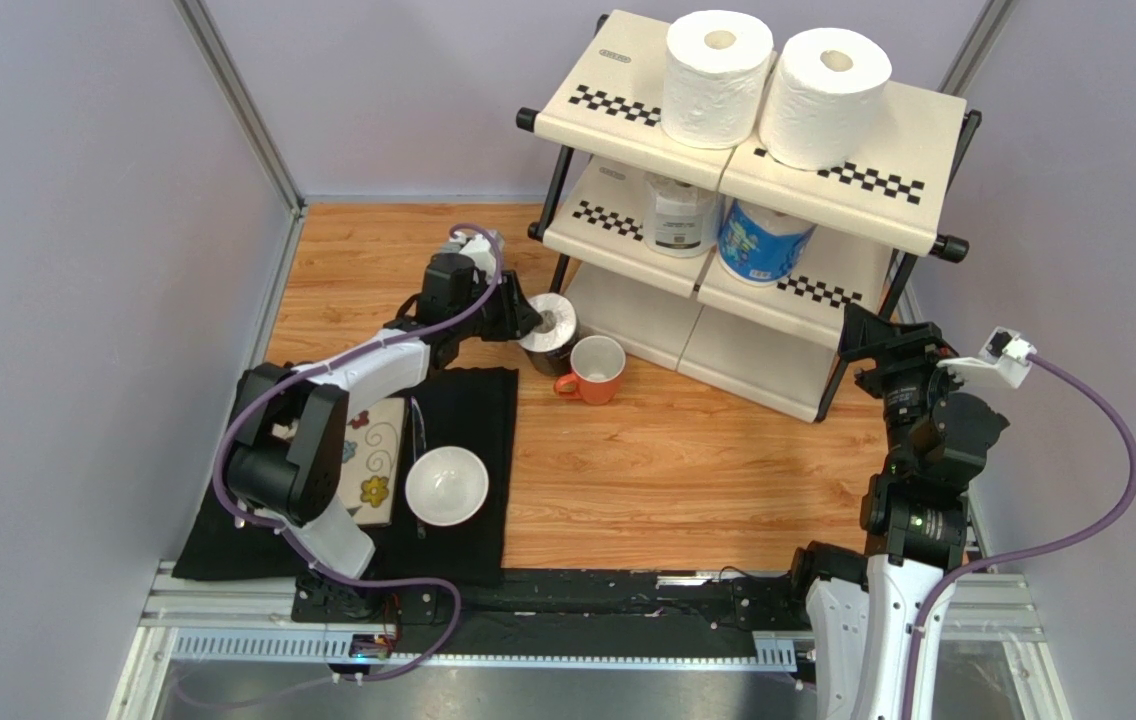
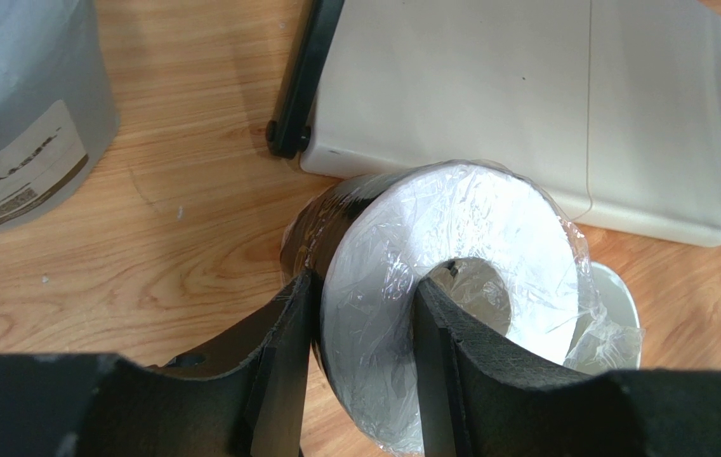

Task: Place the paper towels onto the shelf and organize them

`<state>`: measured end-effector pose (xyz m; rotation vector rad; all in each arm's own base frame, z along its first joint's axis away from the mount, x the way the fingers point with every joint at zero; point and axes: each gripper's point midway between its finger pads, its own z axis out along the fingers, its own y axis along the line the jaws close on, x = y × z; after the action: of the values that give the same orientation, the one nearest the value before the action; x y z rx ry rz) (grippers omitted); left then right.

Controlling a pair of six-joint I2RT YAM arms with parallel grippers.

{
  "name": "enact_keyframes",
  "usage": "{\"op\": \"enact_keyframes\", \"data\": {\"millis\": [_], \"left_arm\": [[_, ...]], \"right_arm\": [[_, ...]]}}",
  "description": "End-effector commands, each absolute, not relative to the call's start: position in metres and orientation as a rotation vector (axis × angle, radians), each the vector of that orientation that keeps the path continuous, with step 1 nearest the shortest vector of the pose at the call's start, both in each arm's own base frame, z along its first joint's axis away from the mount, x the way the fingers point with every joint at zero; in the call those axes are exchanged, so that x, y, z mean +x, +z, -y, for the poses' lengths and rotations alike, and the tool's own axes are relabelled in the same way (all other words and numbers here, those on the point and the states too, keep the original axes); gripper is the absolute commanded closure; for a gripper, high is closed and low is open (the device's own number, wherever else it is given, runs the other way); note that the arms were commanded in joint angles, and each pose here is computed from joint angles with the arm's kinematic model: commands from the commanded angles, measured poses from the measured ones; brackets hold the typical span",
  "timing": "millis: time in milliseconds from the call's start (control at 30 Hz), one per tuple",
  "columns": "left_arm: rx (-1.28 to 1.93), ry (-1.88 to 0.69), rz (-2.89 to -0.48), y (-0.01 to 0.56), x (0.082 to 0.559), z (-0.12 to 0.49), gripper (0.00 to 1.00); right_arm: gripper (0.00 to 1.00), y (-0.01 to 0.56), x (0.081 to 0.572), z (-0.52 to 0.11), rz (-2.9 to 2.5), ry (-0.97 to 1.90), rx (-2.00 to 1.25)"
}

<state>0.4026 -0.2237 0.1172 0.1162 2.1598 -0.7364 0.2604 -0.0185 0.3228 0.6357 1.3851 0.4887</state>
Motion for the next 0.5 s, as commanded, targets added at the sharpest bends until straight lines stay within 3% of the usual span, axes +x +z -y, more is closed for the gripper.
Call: {"op": "enact_keyframes", "data": {"millis": [0, 467], "left_arm": [[0.151, -0.837, -2.033, 0.157, 0.417, 0.25, 0.72], [0.357, -0.985, -1.987, 0.162, 0.383, 0.294, 0.72]], "right_arm": [[0.33, 0.332, 0.258, 0.018, -1.353, 0.487, 0.621], [0.33, 0.332, 0.258, 0.018, -1.354, 0.484, 0.623]]}}
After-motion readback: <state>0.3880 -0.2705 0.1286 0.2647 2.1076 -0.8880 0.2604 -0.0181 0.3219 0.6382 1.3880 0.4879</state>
